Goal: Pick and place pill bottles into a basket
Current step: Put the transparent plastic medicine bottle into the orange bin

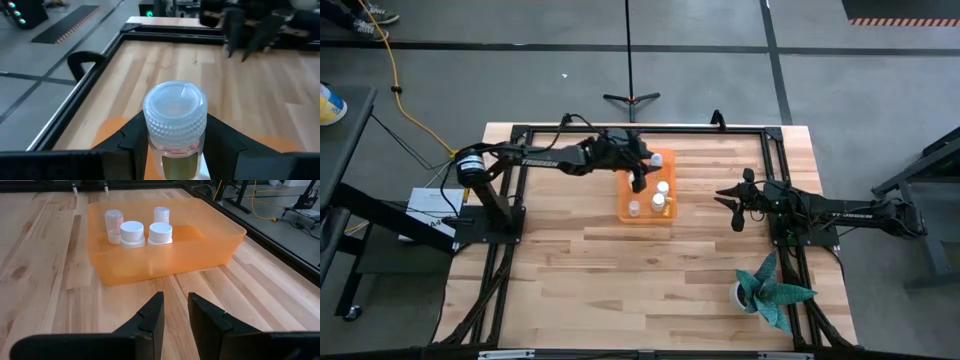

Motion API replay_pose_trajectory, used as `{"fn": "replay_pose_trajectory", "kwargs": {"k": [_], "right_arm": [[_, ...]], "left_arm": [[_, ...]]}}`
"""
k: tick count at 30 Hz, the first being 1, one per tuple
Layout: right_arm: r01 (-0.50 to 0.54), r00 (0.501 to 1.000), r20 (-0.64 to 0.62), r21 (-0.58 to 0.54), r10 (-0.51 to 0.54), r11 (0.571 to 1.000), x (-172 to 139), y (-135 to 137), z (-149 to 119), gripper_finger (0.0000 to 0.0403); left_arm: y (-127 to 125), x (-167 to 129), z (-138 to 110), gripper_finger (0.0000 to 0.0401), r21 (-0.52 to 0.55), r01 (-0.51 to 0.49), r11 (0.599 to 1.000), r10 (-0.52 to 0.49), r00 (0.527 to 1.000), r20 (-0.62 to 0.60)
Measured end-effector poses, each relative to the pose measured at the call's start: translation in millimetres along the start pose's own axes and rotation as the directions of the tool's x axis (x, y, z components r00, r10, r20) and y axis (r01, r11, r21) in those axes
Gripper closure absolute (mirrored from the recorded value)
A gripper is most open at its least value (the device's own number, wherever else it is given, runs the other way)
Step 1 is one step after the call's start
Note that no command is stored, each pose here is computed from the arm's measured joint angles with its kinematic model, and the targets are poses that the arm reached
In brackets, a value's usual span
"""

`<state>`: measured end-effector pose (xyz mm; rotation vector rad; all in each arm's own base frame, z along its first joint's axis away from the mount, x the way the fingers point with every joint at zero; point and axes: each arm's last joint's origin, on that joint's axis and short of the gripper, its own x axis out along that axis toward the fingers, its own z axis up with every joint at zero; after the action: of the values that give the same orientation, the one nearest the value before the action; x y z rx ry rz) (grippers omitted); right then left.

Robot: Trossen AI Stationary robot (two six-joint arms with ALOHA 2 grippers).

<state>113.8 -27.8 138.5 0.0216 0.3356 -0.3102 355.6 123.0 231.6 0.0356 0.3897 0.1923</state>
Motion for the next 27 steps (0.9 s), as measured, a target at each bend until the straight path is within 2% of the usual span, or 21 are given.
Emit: {"fn": "replay_pose_trajectory", "kwargs": {"k": [5,9,13,20,22,27], "right_arm": [[0.005,1.000,-0.003,-0.001,-0.005,1.000,0.0,-0.1,-0.3,0.0324],[0.005,1.000,0.000,0.001,-0.005,1.000,0.0,-0.1,0.0,0.0324],[0.005,1.000,0.001,0.000,-0.005,1.000,0.0,-0.1,0.1,0.0324],[0.005,1.000,0.000,0.000,-0.005,1.000,0.0,-0.1,0.0,0.0324],[0.005,1.000,0.000,-0.001,-0.005,1.000,0.0,-0.1,0.0,0.0324],[0.005,1.000,0.000,-0.002,-0.005,1.000,0.0,-0.1,0.0,0.0324]], "left_arm": [[10.3,4.9,-21.4,0.0220,-0.020,0.036,0.999,-0.035,0.997,0.066],[19.3,12.9,-44.0,0.0220,-0.077,0.016,0.997,-0.015,1.000,0.024],[27.4,16.0,-52.3,0.0220,-0.125,0.028,0.992,-0.027,1.000,0.005],[22.6,17.5,-63.5,0.0220,-0.182,0.067,0.981,-0.082,0.994,-0.078],[19.9,16.7,-69.6,0.0220,-0.187,0.051,0.981,-0.070,0.993,-0.096],[15.2,14.7,-78.1,0.0220,-0.161,0.051,0.986,-0.055,0.998,-0.019]]}}
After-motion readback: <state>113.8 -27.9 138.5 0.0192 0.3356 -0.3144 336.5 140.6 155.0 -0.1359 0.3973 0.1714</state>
